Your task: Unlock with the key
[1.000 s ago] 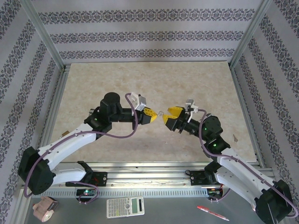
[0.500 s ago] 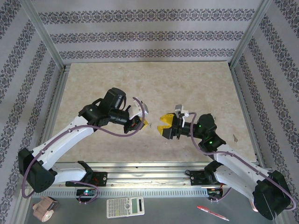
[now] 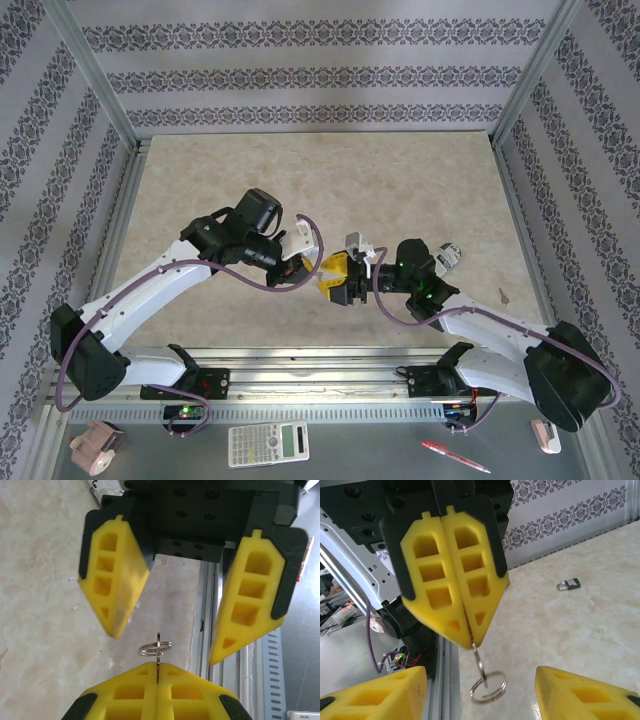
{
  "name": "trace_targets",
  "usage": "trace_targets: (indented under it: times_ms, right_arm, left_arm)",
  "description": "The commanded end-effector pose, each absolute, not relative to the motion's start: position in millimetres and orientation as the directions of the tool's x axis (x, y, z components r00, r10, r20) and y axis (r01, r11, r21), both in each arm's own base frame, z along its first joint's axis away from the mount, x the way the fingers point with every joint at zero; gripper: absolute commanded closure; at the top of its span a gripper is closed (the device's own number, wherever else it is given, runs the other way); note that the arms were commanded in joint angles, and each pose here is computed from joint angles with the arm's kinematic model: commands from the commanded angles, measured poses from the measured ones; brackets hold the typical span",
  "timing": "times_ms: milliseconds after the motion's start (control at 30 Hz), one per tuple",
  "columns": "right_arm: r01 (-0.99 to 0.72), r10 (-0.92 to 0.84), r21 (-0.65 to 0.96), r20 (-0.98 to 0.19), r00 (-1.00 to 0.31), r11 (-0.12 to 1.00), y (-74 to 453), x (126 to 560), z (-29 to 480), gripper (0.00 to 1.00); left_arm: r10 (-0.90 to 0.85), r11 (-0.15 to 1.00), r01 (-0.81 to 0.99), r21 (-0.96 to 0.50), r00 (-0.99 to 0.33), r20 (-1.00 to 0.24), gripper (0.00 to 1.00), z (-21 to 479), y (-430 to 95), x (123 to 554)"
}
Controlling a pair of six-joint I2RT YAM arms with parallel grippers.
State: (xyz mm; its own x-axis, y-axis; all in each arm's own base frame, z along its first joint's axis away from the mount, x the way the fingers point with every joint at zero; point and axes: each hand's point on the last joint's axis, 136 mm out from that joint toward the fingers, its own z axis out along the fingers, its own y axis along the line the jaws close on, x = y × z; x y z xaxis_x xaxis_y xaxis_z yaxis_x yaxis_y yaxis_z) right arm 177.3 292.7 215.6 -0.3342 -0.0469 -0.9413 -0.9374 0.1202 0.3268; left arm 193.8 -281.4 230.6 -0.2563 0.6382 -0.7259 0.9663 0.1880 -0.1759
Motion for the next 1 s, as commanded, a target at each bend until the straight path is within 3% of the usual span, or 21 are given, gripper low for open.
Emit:
trace_targets:
  times_ms: [0,333,567,700,967]
  right_arm:
    - [-0.969,-0.014,0.235,-0.971,-0.237,0.068,298.2,174.3,234.2,0.41]
    - [-0.972,-0.016,0.223,-0.974,-0.225,0.071,298.1,174.6,234.4,0.44]
    - [-0.972,-0.019,0.225,-0.974,-0.227,0.065,298.7,173.7,234.5,0.53]
    - [-0.972,-0.022,0.229,-0.973,-0.230,0.061,299.1,173.7,233.4,0.62]
    - [-0.970,-0.030,0.243,-0.969,-0.244,0.025,299.8,167.4,232.8,0.89]
  left_arm:
    - [0.656,0.156,0.974,-0.164,-0.227,-0.720,1.00,234.6,-283.2,187.9]
    - [0.656,0.134,0.975,-0.177,-0.221,-0.721,1.00,234.4,-286.4,183.7]
    - [0.659,0.124,0.974,-0.187,-0.222,-0.719,1.00,233.4,-288.3,181.2]
    - [0.658,0.122,0.974,-0.190,-0.223,-0.719,1.00,232.9,-288.3,179.9]
    - [0.658,0.119,0.974,-0.191,-0.222,-0.720,1.00,232.9,-289.3,180.3]
